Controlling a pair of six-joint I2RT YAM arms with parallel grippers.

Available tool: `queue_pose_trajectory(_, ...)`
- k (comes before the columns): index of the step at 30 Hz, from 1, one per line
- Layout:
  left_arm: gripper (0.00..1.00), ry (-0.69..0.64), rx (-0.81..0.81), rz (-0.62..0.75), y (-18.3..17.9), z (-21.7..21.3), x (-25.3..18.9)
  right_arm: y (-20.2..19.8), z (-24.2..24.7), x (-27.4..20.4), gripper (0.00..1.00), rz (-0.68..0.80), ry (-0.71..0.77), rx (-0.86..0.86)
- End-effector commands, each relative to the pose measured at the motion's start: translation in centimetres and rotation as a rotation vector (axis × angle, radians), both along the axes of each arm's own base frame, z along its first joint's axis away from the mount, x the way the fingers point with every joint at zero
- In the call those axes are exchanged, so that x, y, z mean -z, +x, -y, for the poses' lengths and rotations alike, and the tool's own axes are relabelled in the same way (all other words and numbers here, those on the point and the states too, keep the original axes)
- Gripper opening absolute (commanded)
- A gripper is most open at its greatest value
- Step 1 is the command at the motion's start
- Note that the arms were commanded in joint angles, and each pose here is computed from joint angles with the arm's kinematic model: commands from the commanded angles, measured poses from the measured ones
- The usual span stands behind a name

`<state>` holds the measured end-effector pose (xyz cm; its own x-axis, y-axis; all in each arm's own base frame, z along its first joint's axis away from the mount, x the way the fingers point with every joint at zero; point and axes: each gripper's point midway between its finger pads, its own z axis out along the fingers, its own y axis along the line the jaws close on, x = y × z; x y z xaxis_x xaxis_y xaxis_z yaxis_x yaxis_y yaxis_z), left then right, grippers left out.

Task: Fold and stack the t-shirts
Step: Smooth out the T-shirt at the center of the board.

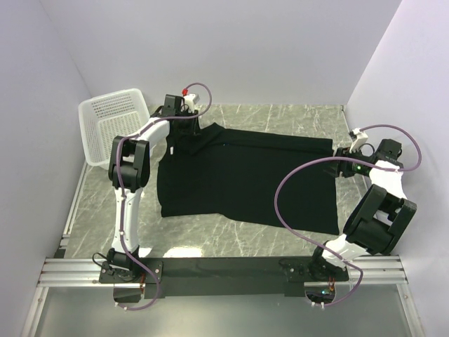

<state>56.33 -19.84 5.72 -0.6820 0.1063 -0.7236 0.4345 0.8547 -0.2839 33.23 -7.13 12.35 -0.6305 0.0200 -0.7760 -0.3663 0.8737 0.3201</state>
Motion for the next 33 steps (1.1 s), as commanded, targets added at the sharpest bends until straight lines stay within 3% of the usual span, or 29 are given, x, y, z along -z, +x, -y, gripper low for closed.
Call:
queue_pose_trajectory(1,0.36,0.027,0.009,0.071,1.0,-0.1,-2.7,0.7,0.7,-1.1,0.61,0.035,-0.012,0.005)
queue_pose_trajectory(11,0.47,0.094,-0.022,0.043,1.1,-1.1,-0.5,0.9,1.0,-1.3,0.61,0.037,-0.017,0.005)
queue_pose_trajectory(20,0.43,0.048,0.045,0.023,0.4,0.2,-0.1,0.8,1.1,-1.2,0.61,0.033,-0.017,0.011)
queue_pose_trajectory(23,0.38,0.047,0.051,0.008,0.1,0.3,0.1,0.8,1.2,-1.2,0.6,0.031,-0.015,0.014)
queue_pose_trajectory(29,0.01,0.065,0.085,0.036,0.0,0.3,-0.7,0.8,1.1,-1.2,0.6,0.03,-0.011,0.011)
queue_pose_trajectory(33,0.0,0.062,0.091,0.11,0.4,0.6,-4.2,0.6,1.1,-1.4,0.6,0.036,-0.011,0.011)
